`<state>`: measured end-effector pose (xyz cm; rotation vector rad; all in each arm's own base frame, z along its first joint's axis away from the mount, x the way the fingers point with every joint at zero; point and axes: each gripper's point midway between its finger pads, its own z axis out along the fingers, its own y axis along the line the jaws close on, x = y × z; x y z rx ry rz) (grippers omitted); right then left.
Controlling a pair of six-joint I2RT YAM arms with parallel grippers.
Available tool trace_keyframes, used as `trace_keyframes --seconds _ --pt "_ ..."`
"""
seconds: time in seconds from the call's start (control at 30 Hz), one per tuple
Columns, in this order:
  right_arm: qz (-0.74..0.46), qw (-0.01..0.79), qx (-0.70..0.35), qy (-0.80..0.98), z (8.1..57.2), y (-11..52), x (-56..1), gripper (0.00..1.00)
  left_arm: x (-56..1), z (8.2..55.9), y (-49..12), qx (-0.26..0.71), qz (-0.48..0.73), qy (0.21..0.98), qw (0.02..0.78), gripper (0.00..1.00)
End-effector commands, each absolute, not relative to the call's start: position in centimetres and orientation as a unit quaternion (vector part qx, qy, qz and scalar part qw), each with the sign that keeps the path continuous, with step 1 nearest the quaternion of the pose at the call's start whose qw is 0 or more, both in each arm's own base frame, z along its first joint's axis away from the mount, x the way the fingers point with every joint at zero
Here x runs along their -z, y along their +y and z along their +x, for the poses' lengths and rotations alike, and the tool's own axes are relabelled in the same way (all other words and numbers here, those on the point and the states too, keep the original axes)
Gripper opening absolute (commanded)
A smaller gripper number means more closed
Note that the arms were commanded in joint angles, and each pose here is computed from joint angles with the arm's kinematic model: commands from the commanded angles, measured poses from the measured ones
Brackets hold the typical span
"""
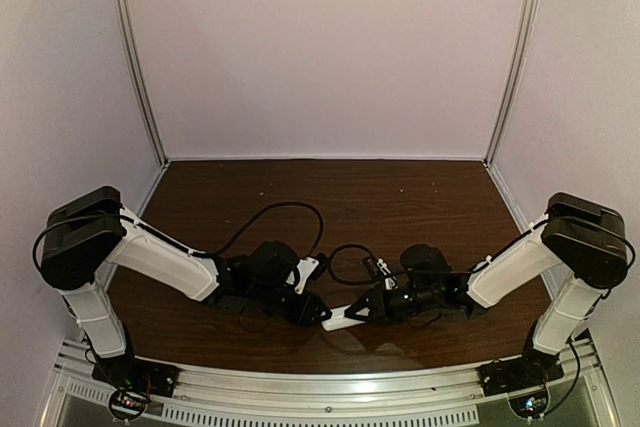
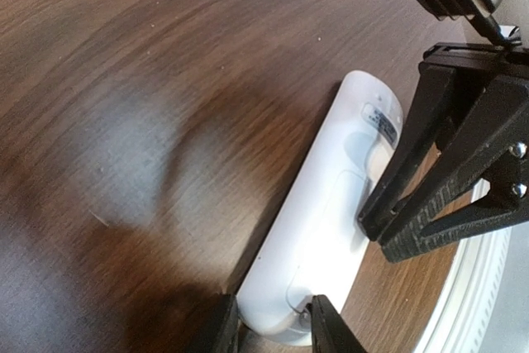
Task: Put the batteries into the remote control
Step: Press the battery cover onto the remote control.
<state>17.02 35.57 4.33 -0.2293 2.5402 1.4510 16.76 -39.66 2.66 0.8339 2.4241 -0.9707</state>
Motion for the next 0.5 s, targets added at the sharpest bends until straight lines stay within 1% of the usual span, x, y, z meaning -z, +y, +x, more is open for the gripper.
trace_keyframes --seconds 0.0,0.07,0.1,0.17,0.33,0.47 --pt "-0.04 0.094 -0.42 0.902 17.2 32.8 -0.2 0.14 0.1 15.6 -37.3 0.304 0.306 0.887 0.167 0.29" --pt "-0.041 0.094 -0.422 0.901 17.3 32.9 -0.3 0.14 -0.2 15.7 -37.4 0.307 0.306 0.885 0.171 0.29" --pt "-0.043 0.094 -0.424 0.9 17.3 33.0 -0.5 0.14 -0.5 15.7 -37.6 0.311 0.308 0.882 0.174 0.31" --pt "-0.046 0.096 -0.428 0.898 17.4 33.3 -0.7 0.14 -1.4 15.9 -38.0 0.322 0.314 0.873 0.186 0.4" --pt "-0.054 0.098 -0.437 0.892 17.5 33.8 -1.6 0.15 -5.4 16.8 -38.8 0.35 0.325 0.845 0.24 0.58" --pt "-0.062 0.106 -0.449 0.885 17.7 34.3 -2.7 0.15 -8.9 17.5 -38.3 0.366 0.327 0.819 0.298 0.65"
